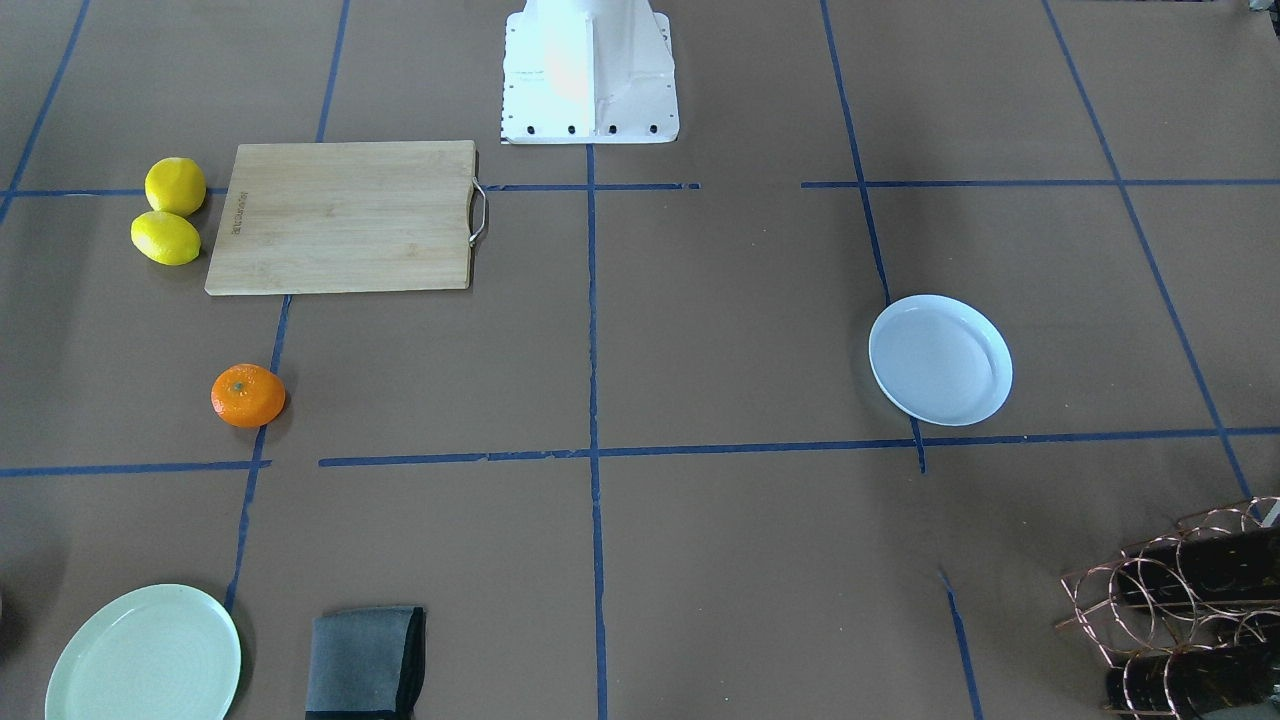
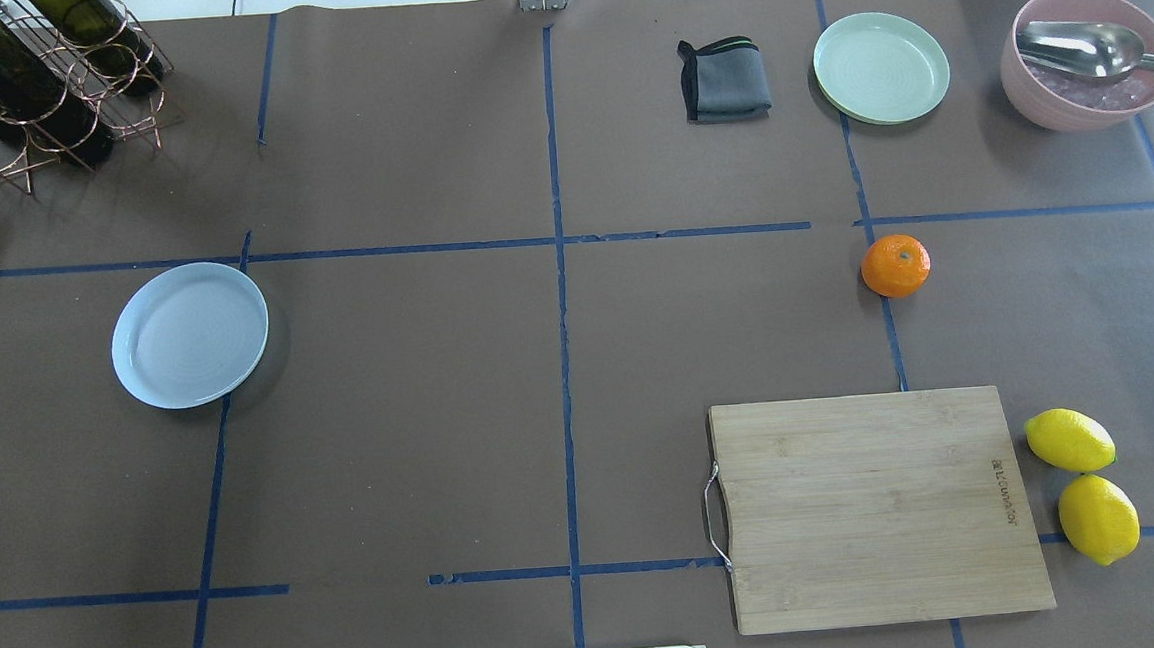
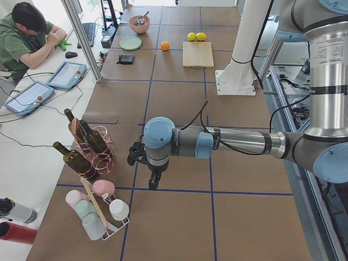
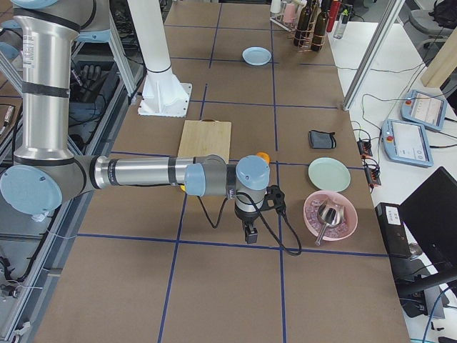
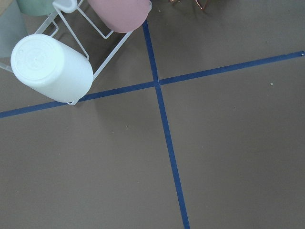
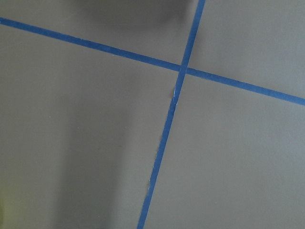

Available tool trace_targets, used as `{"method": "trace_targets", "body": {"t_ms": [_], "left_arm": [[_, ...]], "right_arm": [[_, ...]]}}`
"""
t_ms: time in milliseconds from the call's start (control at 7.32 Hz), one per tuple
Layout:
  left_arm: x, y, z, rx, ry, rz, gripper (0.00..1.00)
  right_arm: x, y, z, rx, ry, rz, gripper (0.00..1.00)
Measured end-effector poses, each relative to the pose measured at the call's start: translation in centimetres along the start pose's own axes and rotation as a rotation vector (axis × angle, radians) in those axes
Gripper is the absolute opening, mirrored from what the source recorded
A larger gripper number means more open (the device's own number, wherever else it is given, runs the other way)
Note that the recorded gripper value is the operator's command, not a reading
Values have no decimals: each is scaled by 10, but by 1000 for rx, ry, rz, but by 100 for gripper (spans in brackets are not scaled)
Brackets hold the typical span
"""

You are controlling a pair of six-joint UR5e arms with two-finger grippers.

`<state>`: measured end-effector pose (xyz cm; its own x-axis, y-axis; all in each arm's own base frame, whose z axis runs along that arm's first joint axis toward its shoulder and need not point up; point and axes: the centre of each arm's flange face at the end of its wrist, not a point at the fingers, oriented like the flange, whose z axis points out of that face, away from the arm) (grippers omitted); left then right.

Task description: Pick orange to plate

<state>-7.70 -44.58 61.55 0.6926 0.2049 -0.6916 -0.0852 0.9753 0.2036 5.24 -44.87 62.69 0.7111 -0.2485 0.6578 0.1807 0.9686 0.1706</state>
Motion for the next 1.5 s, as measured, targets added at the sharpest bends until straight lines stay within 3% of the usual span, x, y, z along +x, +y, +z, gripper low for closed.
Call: {"method": "trace_targets", "body": {"t_ms": [547,820,957,1367,1504], "left_arm": [[9,-3,-8,16,-4,18,100],[27,-15,-18,40,-9,65,100],[38,-30,-27,86,-16,118,100],[60,-64,-49,318,-44,349,100],[64,-66,-52,358,-41,360,100]], "right_arm": [[-10,-11,-12,29,3,-20,100],[-23,-26,-30,92,19,-68,100],[-28,-33,-37,125,21,-58,100],[-34,-38,-42,199,6,9,100],[-34,-38,-42,212,5,4,100]]}}
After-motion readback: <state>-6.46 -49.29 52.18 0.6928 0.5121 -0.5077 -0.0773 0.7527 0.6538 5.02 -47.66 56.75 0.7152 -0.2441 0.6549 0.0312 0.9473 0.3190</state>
